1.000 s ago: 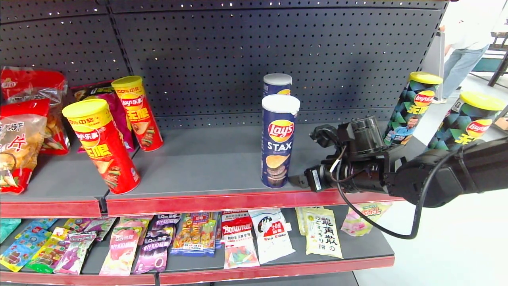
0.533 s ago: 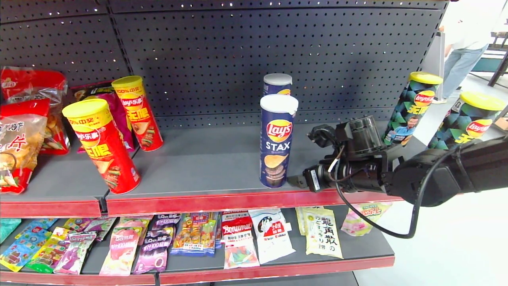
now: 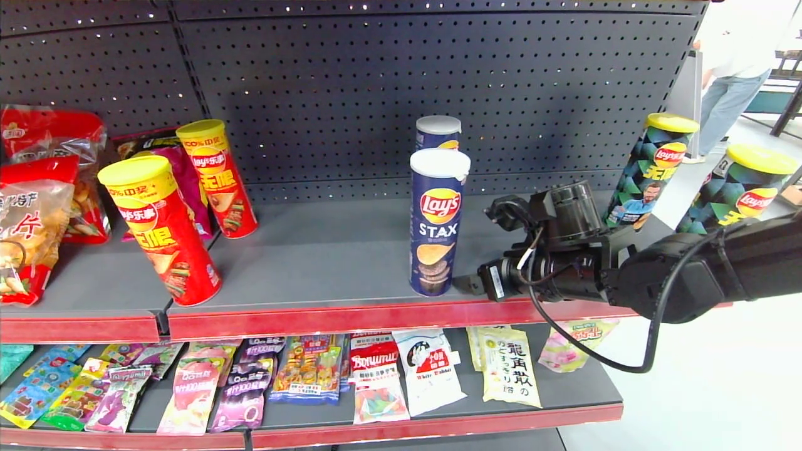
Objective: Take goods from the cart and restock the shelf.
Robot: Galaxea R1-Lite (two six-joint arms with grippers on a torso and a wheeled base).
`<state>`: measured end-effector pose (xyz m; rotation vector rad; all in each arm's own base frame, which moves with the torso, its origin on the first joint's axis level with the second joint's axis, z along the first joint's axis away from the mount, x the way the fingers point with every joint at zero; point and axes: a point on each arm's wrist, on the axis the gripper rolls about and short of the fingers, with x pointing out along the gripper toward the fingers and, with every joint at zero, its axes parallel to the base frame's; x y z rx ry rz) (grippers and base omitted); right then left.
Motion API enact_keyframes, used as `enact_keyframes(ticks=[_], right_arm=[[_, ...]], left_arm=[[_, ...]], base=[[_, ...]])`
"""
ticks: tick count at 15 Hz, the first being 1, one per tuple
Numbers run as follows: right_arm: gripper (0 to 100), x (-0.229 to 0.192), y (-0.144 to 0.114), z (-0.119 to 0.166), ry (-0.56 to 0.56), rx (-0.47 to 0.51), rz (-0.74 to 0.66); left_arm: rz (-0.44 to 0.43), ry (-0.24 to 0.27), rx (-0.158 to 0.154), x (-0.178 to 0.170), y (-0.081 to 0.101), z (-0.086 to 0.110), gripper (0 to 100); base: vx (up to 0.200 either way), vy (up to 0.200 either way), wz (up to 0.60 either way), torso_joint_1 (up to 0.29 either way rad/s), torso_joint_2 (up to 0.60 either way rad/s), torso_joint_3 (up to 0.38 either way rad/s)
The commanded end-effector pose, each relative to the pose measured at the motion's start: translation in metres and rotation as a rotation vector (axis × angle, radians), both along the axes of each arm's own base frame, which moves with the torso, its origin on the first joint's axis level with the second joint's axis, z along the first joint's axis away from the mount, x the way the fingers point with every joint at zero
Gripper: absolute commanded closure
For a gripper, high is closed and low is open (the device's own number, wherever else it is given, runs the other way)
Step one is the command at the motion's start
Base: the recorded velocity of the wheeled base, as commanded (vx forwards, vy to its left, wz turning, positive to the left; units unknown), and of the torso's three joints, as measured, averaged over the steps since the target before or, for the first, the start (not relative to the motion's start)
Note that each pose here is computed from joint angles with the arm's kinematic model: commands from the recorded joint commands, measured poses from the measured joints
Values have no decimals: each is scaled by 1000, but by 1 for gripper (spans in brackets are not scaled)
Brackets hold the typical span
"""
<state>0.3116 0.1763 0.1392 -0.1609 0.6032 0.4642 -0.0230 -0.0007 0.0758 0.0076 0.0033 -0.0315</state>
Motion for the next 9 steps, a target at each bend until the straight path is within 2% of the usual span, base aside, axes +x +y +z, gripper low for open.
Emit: enact_keyframes(ticks=[1,9], right_arm=[[0,0,1,1,-3,2,2],[0,0,1,0,0,0,2]], left_arm=[[1,3,0,0,0,0,0],[1,3,0,0,0,0,0]], base=[[0,0,0,0,0,0],[0,0,0,0,0,0]])
